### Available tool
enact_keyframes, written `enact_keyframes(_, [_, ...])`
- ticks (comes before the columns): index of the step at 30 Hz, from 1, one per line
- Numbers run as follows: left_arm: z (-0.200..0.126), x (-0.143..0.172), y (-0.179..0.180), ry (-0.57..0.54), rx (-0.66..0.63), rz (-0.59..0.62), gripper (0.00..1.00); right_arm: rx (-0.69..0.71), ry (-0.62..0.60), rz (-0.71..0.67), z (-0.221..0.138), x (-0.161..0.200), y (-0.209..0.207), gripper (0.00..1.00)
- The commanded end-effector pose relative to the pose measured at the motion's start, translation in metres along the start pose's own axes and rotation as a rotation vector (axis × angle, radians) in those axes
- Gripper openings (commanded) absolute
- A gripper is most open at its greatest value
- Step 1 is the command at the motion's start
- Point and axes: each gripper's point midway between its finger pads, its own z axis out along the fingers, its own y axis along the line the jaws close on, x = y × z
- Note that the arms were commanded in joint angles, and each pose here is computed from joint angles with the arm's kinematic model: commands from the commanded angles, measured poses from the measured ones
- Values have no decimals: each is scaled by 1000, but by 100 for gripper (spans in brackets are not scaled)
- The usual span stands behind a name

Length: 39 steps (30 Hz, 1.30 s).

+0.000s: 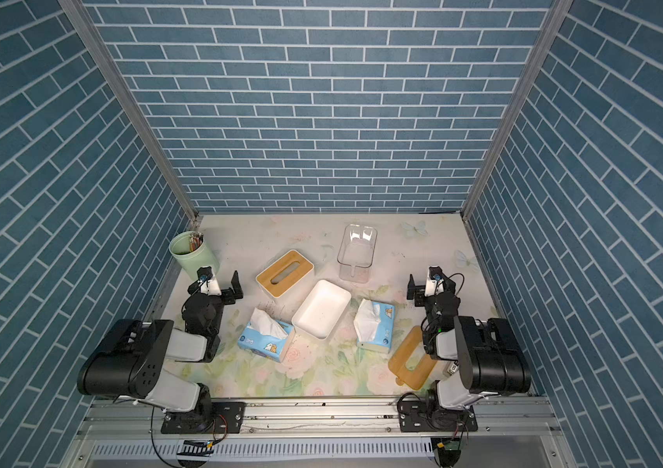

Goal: Put the tissue paper into the tissue box
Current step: Move the tissue box to the center of the board.

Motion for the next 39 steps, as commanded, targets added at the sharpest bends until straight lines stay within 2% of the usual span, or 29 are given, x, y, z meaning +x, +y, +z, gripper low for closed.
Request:
enact_keyframes(1, [3, -8, -2, -26, 2, 0, 100, -3, -33, -5, 3, -9, 1, 100])
enact_keyframes(24, [5, -11, -1, -24, -3, -2, 100, 20, -46, 4, 1, -13, -3, 100])
enact_keyframes(27, [24, -21, -3, 87, -14, 8, 100, 66, -30, 23, -1, -24, -12, 100])
enact_keyframes(29, [36, -27, 3, 168, -67, -44, 100, 124, -6, 60, -1, -36, -23, 100])
enact_keyframes(32, [44, -36, -3, 225, -52, -114, 100, 172, -72, 143, -16, -60, -33, 100])
enact_keyframes(36, [33, -56, -17, 182, 34, -186, 99, 169, -72, 211, -25, -91, -35, 100])
enact_keyframes(39, [23, -79, -34, 137, 143, -257, 100, 37, -28, 247, -26, -110, -13, 100])
